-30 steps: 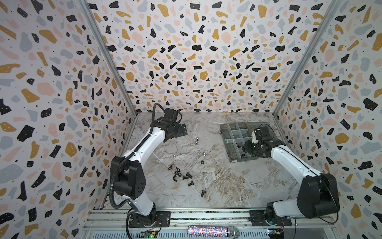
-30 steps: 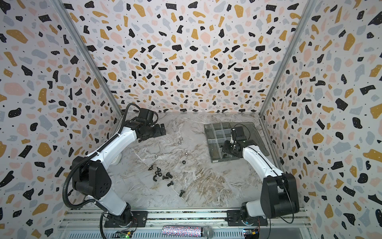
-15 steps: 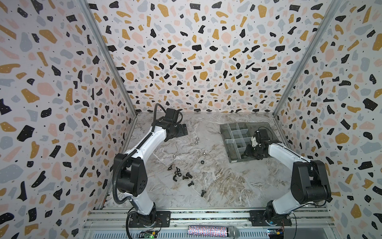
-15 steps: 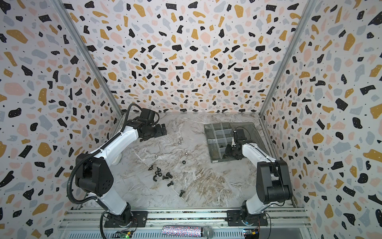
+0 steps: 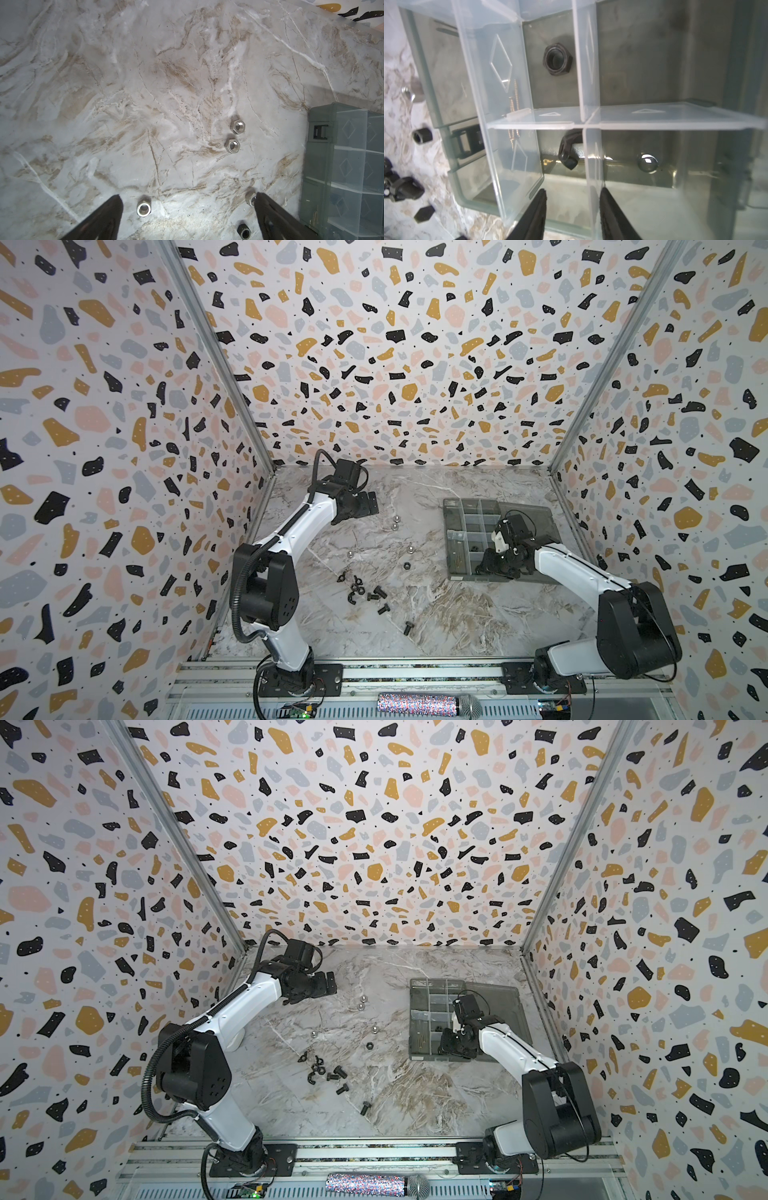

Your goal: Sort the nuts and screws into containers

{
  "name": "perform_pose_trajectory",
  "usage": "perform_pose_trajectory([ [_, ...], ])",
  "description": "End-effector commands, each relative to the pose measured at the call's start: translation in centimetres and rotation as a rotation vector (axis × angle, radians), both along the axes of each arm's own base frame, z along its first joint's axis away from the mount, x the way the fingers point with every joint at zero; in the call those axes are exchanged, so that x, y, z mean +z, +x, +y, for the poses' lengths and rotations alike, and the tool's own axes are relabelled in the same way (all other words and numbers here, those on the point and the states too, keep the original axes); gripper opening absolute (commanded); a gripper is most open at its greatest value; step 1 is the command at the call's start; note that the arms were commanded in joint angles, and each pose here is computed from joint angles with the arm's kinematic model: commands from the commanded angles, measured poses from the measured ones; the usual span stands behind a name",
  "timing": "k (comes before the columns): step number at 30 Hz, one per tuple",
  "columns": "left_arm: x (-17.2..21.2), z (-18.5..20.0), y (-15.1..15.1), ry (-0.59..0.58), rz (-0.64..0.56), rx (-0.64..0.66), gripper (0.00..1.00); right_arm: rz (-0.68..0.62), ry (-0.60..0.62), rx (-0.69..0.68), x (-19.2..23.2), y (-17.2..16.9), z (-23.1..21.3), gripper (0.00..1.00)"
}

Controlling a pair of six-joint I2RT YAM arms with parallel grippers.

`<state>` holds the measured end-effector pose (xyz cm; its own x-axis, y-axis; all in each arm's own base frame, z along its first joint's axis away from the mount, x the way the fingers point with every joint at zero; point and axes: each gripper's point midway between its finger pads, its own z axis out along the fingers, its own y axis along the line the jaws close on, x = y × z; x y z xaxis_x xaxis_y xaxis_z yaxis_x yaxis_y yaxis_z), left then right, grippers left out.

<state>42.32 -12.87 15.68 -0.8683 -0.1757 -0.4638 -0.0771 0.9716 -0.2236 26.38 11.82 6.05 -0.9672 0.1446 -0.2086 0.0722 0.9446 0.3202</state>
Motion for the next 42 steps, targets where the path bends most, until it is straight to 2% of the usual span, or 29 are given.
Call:
perform_pose_trajectory([
  [1, -1.1, 0.2, -0.7, 0.013, 0.031, -0.035, 1.0, 0.121, -0.034, -0.013, -0.9, -4.4, -0.8, 0.44],
  [6, -1.8, 0.3, -1.2, 0.016, 0.044, -0.042, 1.0, 0.158, -0.053, -0.012, -1.3, -7.0, -1.5, 0.44],
  [10, -1.6, 0.2, -1.1, 0.003, 0.037, -0.045, 1.0, 0.112, -0.052, 0.001, 0.5, -6.3, -1.4, 0.45],
  [13, -1.1, 0.0, -0.7, -0.001, 0.024, -0.046, 1.0, 0.017, -0.028, 0.022, 3.6, -3.7, -0.6, 0.56],
  [20, 0.3, -1.0, 0.9, -0.03, -0.019, -0.073, 1.0, -0.176, -0.033, 0.035, 9.8, 4.6, 0.3, 0.6],
  [23, -0.2, -1.2, 0.8, -0.044, -0.03, -0.086, 1.0, -0.201, -0.033, 0.007, 10.0, 6.7, -0.2, 0.6],
  [27, -1.6, -0.8, -0.3, -0.038, -0.037, -0.088, 1.0, -0.2, -0.024, 0.007, 8.9, 7.7, -0.6, 0.6],
  [34, -1.8, 0.0, -2.5, -0.055, -0.102, -0.064, 1.0, -0.195, -0.016, 0.037, 7.9, 8.3, -0.3, 0.6],
  [42, -2.0, 0.5, -4.1, -0.047, -0.095, -0.052, 1.0, -0.217, 0.006, 0.06, 8.3, 8.3, 0.2, 0.59],
])
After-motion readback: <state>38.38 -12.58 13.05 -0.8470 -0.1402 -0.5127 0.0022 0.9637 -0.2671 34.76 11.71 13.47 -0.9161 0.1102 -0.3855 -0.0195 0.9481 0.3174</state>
